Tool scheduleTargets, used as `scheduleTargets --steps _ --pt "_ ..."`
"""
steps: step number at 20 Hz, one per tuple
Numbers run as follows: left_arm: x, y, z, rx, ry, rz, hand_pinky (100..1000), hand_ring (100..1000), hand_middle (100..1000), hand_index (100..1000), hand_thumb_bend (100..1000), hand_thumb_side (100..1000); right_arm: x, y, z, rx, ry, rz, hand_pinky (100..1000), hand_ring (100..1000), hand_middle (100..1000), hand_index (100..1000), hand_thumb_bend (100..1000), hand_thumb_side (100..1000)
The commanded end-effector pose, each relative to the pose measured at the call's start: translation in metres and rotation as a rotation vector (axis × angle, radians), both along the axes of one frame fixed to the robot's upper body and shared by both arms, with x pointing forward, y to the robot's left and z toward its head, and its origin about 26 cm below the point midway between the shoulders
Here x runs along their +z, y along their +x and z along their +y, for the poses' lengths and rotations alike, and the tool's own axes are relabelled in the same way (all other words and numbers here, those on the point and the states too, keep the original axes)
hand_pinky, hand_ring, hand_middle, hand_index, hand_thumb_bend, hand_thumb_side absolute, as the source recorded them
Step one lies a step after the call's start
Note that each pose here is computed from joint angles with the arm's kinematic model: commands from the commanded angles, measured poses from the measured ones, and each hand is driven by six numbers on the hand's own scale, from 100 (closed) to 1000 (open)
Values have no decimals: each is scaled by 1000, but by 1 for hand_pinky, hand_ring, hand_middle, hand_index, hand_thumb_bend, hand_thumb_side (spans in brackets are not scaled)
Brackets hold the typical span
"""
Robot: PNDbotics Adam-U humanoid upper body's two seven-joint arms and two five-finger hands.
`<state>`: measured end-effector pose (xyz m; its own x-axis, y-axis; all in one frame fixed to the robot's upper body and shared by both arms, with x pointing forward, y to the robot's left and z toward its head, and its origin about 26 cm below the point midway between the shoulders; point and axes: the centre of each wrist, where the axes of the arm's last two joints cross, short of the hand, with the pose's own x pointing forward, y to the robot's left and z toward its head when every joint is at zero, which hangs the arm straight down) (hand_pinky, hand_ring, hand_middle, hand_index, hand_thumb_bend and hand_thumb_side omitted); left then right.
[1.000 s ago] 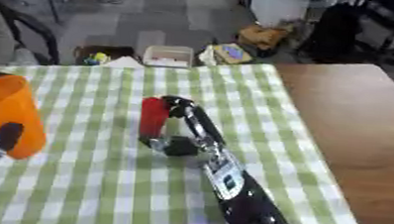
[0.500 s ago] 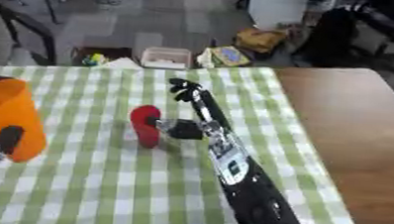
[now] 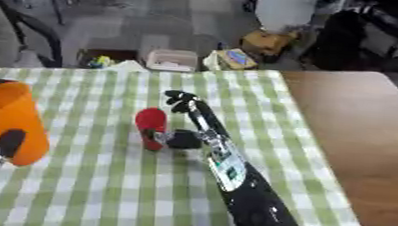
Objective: Pour the contents of one cup into another cup.
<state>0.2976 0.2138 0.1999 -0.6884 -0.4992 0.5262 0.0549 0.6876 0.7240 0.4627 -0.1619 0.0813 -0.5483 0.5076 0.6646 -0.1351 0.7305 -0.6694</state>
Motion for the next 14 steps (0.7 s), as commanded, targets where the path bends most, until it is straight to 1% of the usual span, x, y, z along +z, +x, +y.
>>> scheduleTargets --steps 1,10,14 --pt "8 -2 -1 -15 2 -22 464 366 402 840 100 411 8 3 8 22 -16 -19 758 694 707 879 622 360" --pt "8 -2 -3 -30 -7 -19 464 366 402 841 100 414 0 1 25 55 -37 3 757 690 703 877 621 359" --pt "8 -2 -4 -37 -9 -18 465 365 402 841 100 414 -3 0 31 67 -42 11 752 670 691 875 621 361"
